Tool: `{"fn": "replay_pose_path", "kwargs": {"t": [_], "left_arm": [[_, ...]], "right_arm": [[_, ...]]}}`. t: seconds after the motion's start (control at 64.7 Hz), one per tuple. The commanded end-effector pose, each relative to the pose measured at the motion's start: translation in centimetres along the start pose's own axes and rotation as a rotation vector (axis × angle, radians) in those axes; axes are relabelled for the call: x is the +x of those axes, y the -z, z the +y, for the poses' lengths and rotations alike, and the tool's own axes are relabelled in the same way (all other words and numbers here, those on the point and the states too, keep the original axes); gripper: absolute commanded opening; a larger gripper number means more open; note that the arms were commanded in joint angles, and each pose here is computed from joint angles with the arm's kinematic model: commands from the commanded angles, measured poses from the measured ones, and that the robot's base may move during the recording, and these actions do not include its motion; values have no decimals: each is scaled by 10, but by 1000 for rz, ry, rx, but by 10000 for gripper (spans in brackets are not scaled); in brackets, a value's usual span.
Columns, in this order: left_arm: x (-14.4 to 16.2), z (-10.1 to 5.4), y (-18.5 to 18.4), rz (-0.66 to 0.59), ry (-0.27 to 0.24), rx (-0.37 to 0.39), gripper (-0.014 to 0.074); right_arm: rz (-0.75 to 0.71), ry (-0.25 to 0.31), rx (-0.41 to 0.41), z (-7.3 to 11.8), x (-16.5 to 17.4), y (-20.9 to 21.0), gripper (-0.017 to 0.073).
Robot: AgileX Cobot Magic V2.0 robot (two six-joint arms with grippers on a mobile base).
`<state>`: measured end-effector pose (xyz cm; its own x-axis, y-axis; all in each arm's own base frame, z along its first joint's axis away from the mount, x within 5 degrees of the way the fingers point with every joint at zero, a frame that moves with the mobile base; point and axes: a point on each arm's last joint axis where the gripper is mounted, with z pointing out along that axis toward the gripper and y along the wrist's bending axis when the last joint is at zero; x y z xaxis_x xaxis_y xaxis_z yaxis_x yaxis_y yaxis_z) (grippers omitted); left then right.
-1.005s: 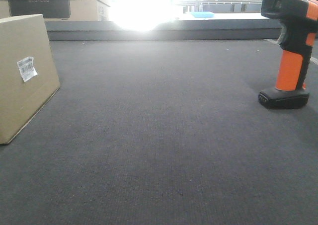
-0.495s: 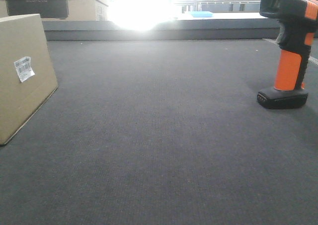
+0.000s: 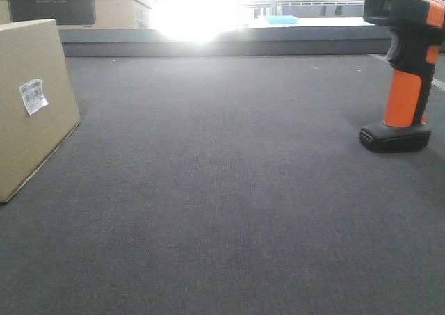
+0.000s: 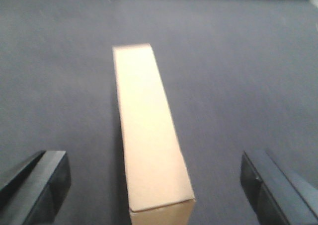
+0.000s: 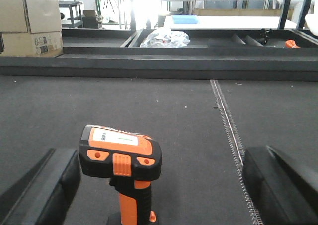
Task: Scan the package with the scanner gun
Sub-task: 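Reach the left gripper toward the cardboard box on the belt, then grasp the cardboard box with the left gripper and tilt it up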
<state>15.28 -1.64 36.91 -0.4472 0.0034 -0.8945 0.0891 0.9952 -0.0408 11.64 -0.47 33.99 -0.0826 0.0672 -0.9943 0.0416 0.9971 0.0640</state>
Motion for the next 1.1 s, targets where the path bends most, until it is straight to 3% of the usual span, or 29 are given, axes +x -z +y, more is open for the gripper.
{"fn": "replay_pose_path", "kwargs": {"t": [0.0,0.371,0.495,0.773,1.083], "left_arm": [[-16,-3,-12,101,-3,9,601],[-80,-2,-86,548,-39,-52,601],[-96,-3,-118,552,-39,-52,601],[-77,-3,-176,681,-49,-54,601],[-57,1,-207,773,-75,-83,601]], "right_arm": [[-19,7,-6,1,-4,-1,568],[-16,10,-54,7,-3,0,568],[-15,11,-65,8,-3,0,568],[-6,11,-67,8,-2,0,568],[14,12,-68,8,0,0,568]]}}
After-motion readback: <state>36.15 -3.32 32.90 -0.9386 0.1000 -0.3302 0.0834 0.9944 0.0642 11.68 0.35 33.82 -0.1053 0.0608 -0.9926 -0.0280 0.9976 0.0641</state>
